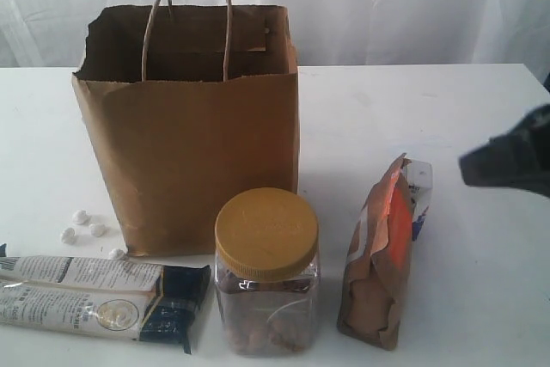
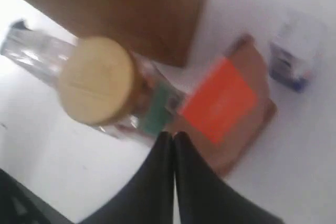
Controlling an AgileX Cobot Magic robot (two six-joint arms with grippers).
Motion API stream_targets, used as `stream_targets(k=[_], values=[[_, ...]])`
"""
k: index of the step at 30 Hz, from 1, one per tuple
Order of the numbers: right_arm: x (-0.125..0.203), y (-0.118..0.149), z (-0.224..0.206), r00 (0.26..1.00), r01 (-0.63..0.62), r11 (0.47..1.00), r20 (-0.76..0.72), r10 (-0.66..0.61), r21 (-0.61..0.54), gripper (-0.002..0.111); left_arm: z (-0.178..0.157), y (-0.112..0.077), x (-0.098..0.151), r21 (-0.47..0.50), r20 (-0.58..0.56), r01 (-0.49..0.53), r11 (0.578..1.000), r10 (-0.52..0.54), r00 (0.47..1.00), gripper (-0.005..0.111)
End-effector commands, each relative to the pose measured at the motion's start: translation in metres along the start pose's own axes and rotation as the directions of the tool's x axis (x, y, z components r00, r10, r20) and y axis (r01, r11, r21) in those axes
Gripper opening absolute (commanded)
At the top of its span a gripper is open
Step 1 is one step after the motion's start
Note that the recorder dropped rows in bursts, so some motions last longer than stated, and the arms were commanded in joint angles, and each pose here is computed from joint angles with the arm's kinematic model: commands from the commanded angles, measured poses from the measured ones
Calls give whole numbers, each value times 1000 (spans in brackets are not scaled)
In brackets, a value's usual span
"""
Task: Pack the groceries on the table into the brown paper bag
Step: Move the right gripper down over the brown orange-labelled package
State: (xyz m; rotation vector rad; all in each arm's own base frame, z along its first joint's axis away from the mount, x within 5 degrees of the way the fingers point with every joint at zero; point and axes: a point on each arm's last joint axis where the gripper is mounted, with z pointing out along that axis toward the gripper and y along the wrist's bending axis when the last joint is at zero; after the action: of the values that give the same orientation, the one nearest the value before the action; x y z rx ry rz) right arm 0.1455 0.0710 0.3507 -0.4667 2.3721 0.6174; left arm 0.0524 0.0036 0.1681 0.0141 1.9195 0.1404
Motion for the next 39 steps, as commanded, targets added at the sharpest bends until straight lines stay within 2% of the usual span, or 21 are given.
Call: stream_targets(k=[1,3,5,16,21,25,27,29,31,33,34,39], values=[[-25,17,-7,963,35,988,269,7,-151,0,0,-4,-4,58,38,211,976,-213,976,0],[-32,15,-8,941,6,990,336,42,-141,0,0,-4,-4,58,36,211,976,-213,976,0],[-32,14,-9,938,1,991,344,45,-132,0,0,-4,-4,58,36,211,976,-213,976,0],[-23,18,-7,971,18,986,237,22,-167,0,0,-4,-4,58,36,211,976,-213,976,0],[-37,26,-24,953,61,983,303,-7,-170,0,0,-4,-4,58,36,211,976,-213,976,0],[-54,30,-42,939,-18,987,337,71,-157,0,0,-5,-4,65,35,208,976,-211,977,0],[-59,23,-40,947,-83,993,304,105,-84,0,-1,-6,-4,79,33,203,976,-206,978,0],[-62,9,-28,969,-152,988,200,145,23,0,-1,-6,-4,83,33,202,976,-205,978,0],[-61,-6,-10,979,-203,970,34,201,130,0,-1,-6,-4,83,33,202,976,-205,978,0],[-60,-17,8,965,-199,961,-131,226,191,0,-1,-6,-4,83,33,202,976,-205,978,0],[-61,-21,15,954,-199,958,-182,237,205,0,-1,-6,-4,83,33,202,976,-205,978,0],[-85,-24,30,951,-209,961,-191,243,181,0,-1,-6,-4,83,33,202,976,-205,978,0]])
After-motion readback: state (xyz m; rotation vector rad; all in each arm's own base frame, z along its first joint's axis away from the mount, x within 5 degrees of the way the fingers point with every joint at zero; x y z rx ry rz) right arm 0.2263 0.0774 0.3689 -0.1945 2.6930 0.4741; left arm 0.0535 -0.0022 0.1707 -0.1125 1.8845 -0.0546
